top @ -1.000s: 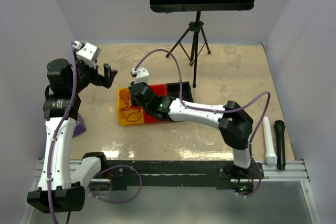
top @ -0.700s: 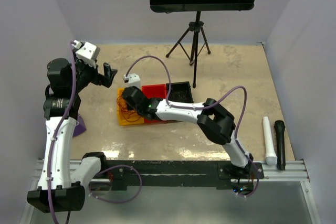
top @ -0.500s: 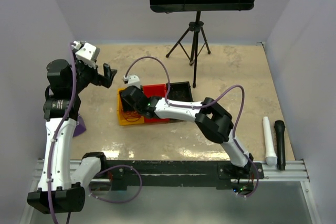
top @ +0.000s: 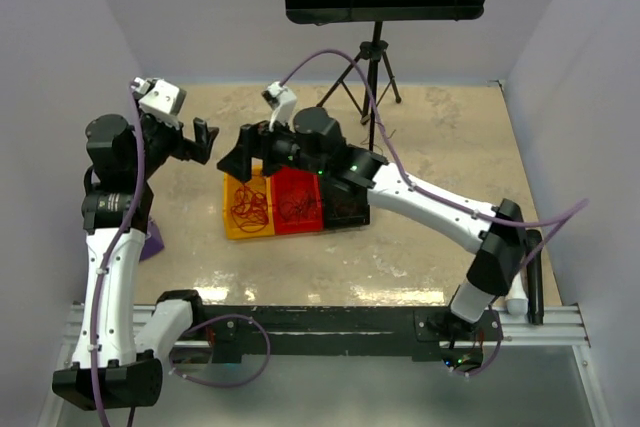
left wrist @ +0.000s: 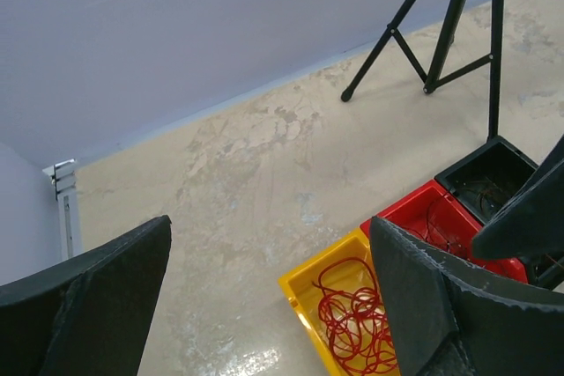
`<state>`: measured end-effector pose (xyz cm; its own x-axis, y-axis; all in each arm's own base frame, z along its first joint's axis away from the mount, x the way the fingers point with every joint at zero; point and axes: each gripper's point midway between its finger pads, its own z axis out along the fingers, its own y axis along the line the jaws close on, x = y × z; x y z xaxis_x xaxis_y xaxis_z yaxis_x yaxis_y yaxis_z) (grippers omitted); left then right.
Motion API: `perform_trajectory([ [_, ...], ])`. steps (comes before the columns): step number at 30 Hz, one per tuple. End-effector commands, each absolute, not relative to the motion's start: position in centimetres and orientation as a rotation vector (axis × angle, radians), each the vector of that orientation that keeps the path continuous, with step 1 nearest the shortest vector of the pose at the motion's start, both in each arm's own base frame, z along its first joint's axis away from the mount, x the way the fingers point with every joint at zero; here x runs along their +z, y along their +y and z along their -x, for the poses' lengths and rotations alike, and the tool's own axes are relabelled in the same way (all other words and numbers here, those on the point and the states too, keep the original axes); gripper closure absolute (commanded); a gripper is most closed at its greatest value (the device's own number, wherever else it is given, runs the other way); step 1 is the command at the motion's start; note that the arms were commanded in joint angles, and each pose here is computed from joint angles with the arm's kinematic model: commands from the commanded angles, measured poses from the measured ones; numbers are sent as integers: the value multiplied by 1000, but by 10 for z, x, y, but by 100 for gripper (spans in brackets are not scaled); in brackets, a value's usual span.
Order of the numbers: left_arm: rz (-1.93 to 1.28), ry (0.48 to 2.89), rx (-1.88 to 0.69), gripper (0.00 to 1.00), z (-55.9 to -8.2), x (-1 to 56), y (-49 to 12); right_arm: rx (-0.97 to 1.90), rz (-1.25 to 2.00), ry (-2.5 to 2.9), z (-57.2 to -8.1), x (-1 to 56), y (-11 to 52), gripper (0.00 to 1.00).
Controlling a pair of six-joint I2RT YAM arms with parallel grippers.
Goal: Untangle the cables
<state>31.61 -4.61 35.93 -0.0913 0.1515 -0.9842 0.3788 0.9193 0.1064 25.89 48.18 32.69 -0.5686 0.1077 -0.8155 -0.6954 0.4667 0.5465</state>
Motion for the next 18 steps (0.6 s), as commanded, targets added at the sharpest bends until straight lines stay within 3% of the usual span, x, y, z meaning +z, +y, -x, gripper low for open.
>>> perform_trajectory([
  [1,-429,1559,-209,2,-306,385,-52,1492,536,1802,-235,349,466,4],
  [9,-776,1327,-374,7,-251,407,-105,1653,527,1638,-240,404,432,2],
  [12,-1048,1215,-437,9,-214,381,-129,1662,501,1622,-244,419,434,2],
  [18,-1260,1125,-464,13,-174,332,-141,1768,410,1541,-244,457,436,2],
])
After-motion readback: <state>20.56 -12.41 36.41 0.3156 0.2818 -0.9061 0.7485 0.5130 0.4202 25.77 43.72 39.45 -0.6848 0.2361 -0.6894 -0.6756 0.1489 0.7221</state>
